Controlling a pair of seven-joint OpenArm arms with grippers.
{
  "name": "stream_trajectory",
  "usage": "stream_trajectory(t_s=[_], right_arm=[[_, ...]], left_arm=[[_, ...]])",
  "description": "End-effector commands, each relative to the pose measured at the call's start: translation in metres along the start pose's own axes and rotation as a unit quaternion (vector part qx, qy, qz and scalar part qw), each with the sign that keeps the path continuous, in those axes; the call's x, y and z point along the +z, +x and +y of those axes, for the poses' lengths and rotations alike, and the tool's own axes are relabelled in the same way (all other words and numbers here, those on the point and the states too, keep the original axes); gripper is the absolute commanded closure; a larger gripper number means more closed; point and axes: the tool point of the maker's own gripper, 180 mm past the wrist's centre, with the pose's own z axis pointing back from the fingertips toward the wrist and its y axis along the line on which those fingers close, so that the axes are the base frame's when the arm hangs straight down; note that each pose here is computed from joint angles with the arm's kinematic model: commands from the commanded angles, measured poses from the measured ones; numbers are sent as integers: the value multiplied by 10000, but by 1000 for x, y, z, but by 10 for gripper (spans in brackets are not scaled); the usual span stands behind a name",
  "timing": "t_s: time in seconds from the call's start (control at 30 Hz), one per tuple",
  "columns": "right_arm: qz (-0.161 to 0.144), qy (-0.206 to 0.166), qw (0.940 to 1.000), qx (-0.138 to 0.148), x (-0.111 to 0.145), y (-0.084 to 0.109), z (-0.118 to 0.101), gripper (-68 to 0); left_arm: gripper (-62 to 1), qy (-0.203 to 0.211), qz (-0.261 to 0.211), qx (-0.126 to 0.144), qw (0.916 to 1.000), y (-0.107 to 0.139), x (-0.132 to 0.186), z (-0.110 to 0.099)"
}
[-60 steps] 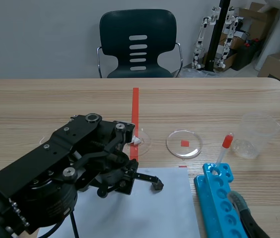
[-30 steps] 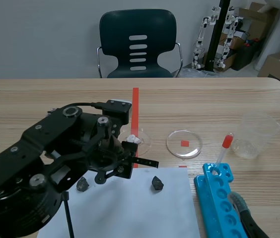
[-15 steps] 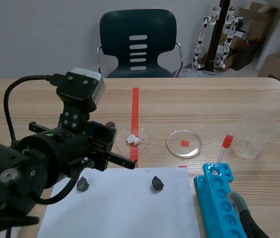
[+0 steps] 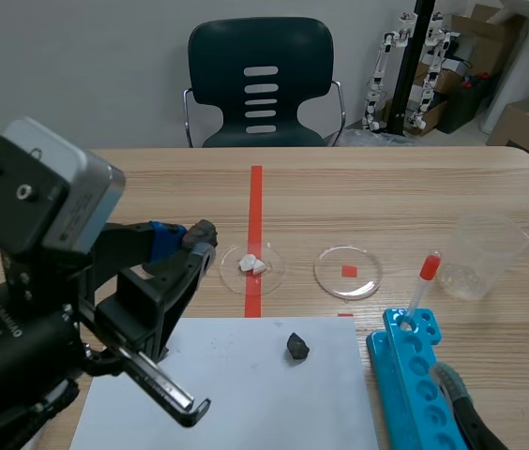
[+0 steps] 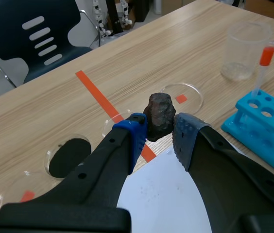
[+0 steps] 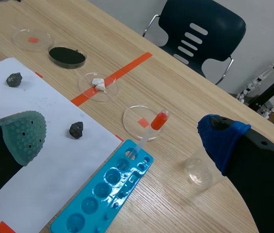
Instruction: Pick up the middle mineral with the left hand
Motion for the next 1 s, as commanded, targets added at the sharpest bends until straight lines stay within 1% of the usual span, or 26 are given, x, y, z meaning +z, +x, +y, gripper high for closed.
stream_trajectory(t_s=[0.0,0.13,0.2,0.33,0.47,0.53,0.6,0.63,0.7,0.97], right_arm=[[-184,-55,9998,1,-3,10,-3,-679],[-186,-55,9998,2,-3,10,-3,-679],[-186,-55,9998,2,-3,10,-3,-679],[-188,-55,9998,2,-3,10,-3,-679],[-188,-55,9998,2,-3,10,-3,-679],[-188,-55,9998,2,-3,10,-3,-679],[-188,-55,9998,2,-3,10,-3,-679],[-188,-55,9998,2,-3,10,-3,-679],[-188,-55,9998,2,-3,10,-3,-679],[-188,-55,9998,2,-3,10,-3,-679]], left_arm=[[-104,97,-60,22,9999,2,4,4],[-104,265,100,18,9996,-7,13,15],[-104,284,125,123,9994,-9,16,19],[-104,128,243,187,9994,-15,23,20],[-104,-113,255,261,9993,-16,27,16],[-104,-51,195,195,9996,-14,30,20],[-104,27,153,8,9999,-14,33,24],[-104,19,146,-132,9998,-13,33,24],[-104,-5,170,-275,9995,-14,34,24],[-104,14,106,-293,9995,-12,33,25]])
